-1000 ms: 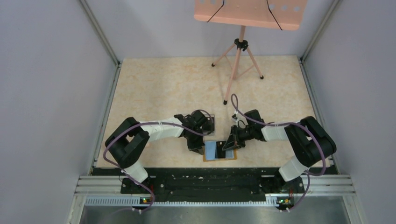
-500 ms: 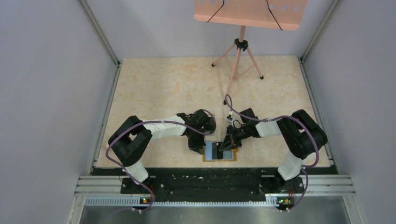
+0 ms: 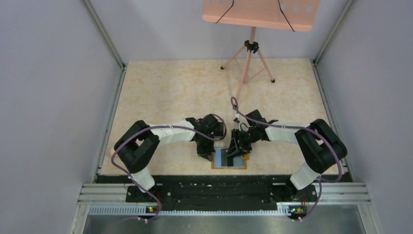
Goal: Put the credit cards into the card holder
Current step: Insert the credit card into the card holder.
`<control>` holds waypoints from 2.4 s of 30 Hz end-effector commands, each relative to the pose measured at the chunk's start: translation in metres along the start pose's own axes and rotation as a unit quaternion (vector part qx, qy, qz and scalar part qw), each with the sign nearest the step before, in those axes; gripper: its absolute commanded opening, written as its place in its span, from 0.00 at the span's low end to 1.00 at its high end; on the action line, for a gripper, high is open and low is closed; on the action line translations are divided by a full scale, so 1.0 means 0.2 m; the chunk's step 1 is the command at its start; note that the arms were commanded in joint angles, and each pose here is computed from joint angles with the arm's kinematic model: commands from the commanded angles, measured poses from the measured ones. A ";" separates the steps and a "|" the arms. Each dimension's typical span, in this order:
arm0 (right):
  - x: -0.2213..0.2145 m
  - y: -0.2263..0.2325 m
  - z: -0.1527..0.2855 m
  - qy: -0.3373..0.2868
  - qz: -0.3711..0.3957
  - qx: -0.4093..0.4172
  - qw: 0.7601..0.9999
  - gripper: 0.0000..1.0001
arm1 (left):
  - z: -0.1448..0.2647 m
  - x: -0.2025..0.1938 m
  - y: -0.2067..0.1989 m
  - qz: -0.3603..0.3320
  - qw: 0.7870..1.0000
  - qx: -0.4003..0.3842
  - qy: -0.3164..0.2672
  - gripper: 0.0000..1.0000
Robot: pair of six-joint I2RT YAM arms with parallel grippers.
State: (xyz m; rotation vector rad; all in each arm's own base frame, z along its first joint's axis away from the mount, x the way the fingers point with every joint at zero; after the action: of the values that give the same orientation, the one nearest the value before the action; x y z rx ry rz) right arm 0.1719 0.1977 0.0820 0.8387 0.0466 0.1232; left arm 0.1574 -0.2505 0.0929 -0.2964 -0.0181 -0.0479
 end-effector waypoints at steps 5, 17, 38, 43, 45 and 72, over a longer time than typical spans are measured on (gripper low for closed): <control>0.00 -0.02 0.05 -0.035 0.033 -0.099 0.994 0.54 | -0.04 0.04 0.00 -0.016 0.999 0.025 -0.021 0.00; 0.01 0.03 -0.05 -0.014 0.037 -0.058 0.998 0.44 | -0.04 0.07 -0.04 -0.021 0.999 0.014 -0.025 0.00; -0.01 0.22 -0.14 -0.002 0.050 0.008 0.999 0.16 | 0.00 0.08 -0.09 -0.021 0.999 0.024 -0.038 0.00; -0.01 0.22 -0.13 -0.004 0.050 0.010 0.999 0.06 | 0.02 0.06 -0.06 -0.017 0.997 0.059 -0.039 0.00; -0.01 0.23 -0.13 -0.004 0.051 0.014 0.999 0.06 | 0.02 0.05 -0.05 -0.019 0.997 0.062 -0.038 0.00; -0.06 0.15 0.03 -0.041 0.102 -0.112 0.988 0.48 | 0.15 -0.02 -0.02 0.006 0.976 -0.200 -0.089 0.30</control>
State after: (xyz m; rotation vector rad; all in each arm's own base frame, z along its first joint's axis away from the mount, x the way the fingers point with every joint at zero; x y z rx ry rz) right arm 0.1553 0.2143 0.0972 0.6460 -0.0664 0.2488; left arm 0.1476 -0.2360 0.1113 -0.4880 -0.1536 -0.0341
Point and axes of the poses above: each gripper's point midway between its finger pads, its own z axis back along the fingers, its own y axis along the line the jaws close on, x = y × z, the point moved 8 cm from there along z, back along the fingers, and after that the axes turned 3 degrees about -z, right-handed, at the moved point
